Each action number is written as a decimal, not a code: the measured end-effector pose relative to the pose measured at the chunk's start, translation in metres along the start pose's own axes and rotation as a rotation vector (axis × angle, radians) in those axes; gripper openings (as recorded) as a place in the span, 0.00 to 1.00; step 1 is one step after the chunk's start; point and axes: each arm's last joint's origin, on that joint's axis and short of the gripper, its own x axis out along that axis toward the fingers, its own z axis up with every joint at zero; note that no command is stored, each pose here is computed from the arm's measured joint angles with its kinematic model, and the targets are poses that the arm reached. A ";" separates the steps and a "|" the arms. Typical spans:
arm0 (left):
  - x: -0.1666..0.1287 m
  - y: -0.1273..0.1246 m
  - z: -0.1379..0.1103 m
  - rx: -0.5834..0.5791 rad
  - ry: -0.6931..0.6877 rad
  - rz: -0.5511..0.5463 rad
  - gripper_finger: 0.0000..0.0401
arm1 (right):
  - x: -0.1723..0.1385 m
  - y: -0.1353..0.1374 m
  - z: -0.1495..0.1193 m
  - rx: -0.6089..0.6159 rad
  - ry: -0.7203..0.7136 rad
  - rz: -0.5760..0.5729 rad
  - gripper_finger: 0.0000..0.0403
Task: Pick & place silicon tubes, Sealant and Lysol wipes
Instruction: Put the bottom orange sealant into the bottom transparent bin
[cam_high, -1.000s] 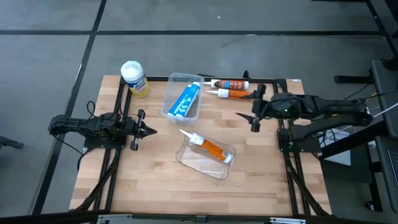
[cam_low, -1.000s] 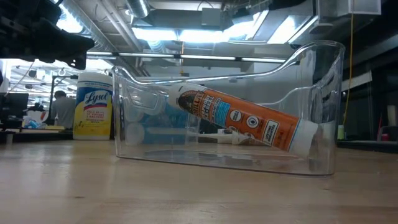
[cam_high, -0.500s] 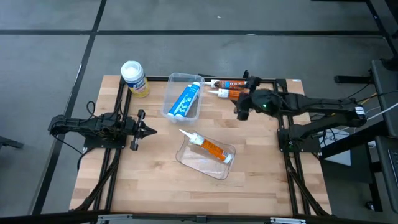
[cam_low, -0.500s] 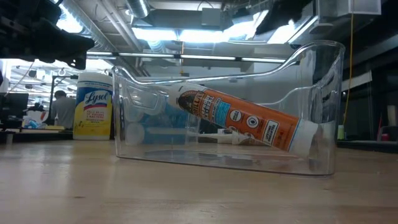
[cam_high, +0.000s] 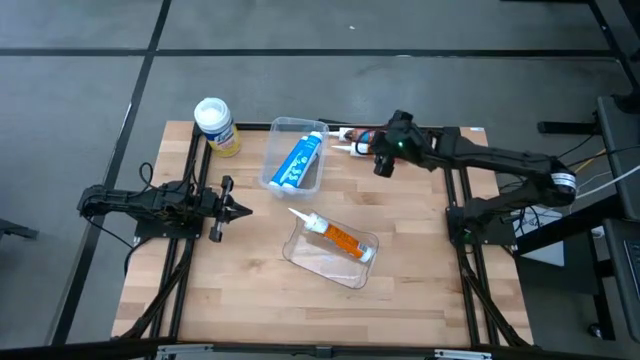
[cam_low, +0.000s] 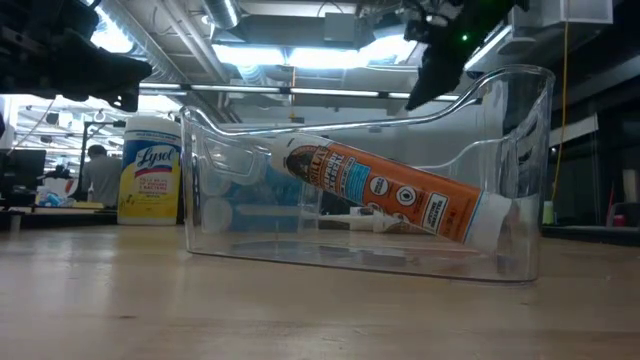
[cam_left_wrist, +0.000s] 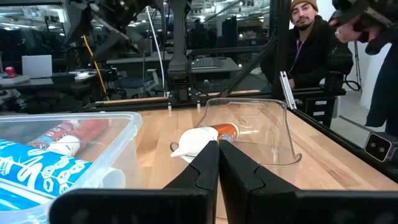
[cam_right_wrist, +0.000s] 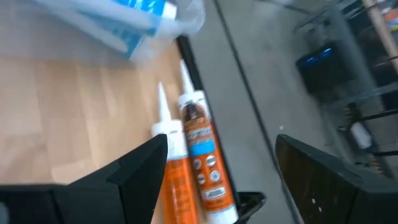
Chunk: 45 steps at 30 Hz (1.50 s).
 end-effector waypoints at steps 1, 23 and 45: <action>0.000 0.000 0.000 0.000 0.000 0.000 0.02 | 0.003 -0.001 -0.002 0.000 0.012 0.017 0.74; 0.000 0.000 0.000 0.000 0.000 0.000 0.02 | 0.049 -0.034 -0.017 -0.012 0.303 0.230 0.74; 0.000 0.000 0.000 0.000 0.000 0.001 0.02 | 0.082 -0.032 -0.027 0.073 0.440 0.039 0.74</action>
